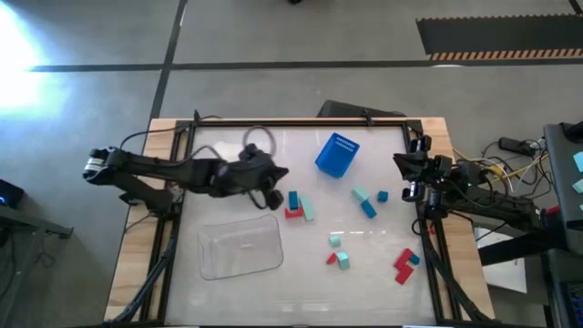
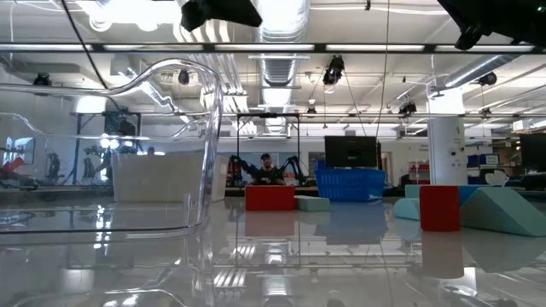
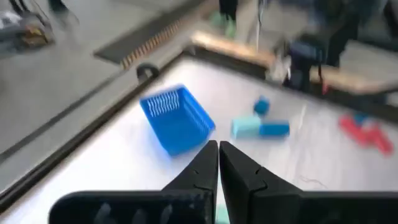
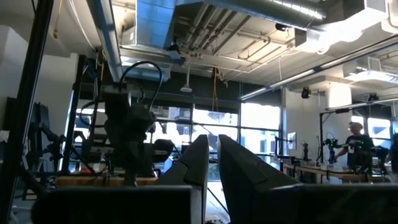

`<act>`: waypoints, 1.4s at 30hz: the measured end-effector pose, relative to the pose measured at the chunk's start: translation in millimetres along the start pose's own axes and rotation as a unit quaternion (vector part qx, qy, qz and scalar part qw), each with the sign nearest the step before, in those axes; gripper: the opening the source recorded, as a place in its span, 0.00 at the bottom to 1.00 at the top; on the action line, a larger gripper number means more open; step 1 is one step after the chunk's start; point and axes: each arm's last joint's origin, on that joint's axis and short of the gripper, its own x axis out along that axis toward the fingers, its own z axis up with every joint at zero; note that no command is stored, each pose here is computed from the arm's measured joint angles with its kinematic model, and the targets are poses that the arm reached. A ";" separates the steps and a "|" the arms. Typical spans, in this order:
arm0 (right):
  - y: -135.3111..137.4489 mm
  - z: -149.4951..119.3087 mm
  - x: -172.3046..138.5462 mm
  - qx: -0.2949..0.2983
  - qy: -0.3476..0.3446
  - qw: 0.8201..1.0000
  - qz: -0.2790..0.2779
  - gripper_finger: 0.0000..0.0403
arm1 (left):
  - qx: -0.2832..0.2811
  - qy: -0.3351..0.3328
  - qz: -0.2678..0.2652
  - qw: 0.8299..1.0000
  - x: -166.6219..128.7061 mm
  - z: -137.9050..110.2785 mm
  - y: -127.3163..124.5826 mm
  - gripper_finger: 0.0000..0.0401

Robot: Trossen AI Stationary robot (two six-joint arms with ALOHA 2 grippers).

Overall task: Sort & place blocks by color
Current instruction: Put the blue block into the transparent bin

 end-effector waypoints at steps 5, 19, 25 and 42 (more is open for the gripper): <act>0.0 0.0 0.0 0.001 0.000 1.000 0.000 0.07 | 0.040 0.100 -0.061 0.992 26.5 9.9 -15.5 0.00; 0.0 -0.5 0.0 0.003 0.003 1.000 0.000 0.07 | 0.343 0.287 -0.179 0.876 107.5 -39.8 -27.7 0.00; 0.0 -1.0 0.0 0.003 0.005 1.000 0.000 0.07 | 0.405 0.332 -0.183 0.832 129.1 -55.9 -10.9 0.09; 0.4 -6.6 -0.3 0.005 0.034 0.999 0.001 0.07 | -0.029 0.337 0.052 0.939 153.5 -60.1 2.9 0.51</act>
